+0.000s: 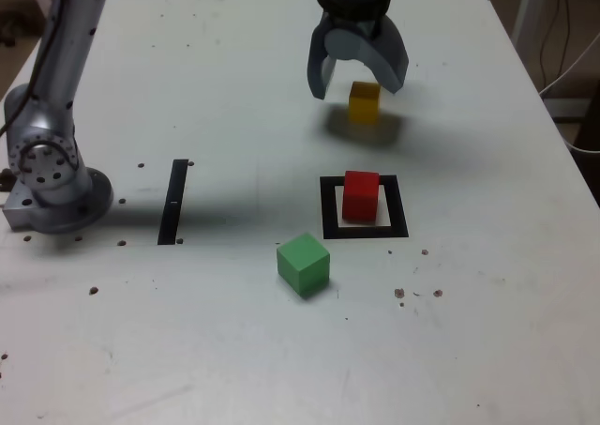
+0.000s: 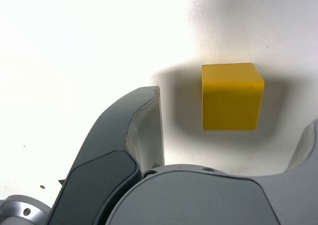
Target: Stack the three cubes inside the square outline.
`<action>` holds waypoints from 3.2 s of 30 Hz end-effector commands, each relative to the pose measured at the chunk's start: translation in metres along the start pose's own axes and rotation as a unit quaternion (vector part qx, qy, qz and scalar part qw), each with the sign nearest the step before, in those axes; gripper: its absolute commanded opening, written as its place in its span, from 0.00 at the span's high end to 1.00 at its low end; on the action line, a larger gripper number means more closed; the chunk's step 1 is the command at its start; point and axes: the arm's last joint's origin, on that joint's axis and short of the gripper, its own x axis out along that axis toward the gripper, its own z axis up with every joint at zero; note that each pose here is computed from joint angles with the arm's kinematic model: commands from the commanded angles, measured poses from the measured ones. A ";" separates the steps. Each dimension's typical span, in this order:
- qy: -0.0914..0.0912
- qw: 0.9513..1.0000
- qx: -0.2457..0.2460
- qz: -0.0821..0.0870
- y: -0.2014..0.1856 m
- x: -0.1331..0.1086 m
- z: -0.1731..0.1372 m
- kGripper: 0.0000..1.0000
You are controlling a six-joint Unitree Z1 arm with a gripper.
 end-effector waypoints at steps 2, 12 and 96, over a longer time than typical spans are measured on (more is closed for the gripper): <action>0.000 1.000 0.000 -0.001 0.003 0.004 0.005 0.07; 0.006 1.000 0.000 -0.015 0.008 0.017 0.013 0.20; -0.015 1.000 -0.007 -0.003 -0.173 -0.047 0.036 0.74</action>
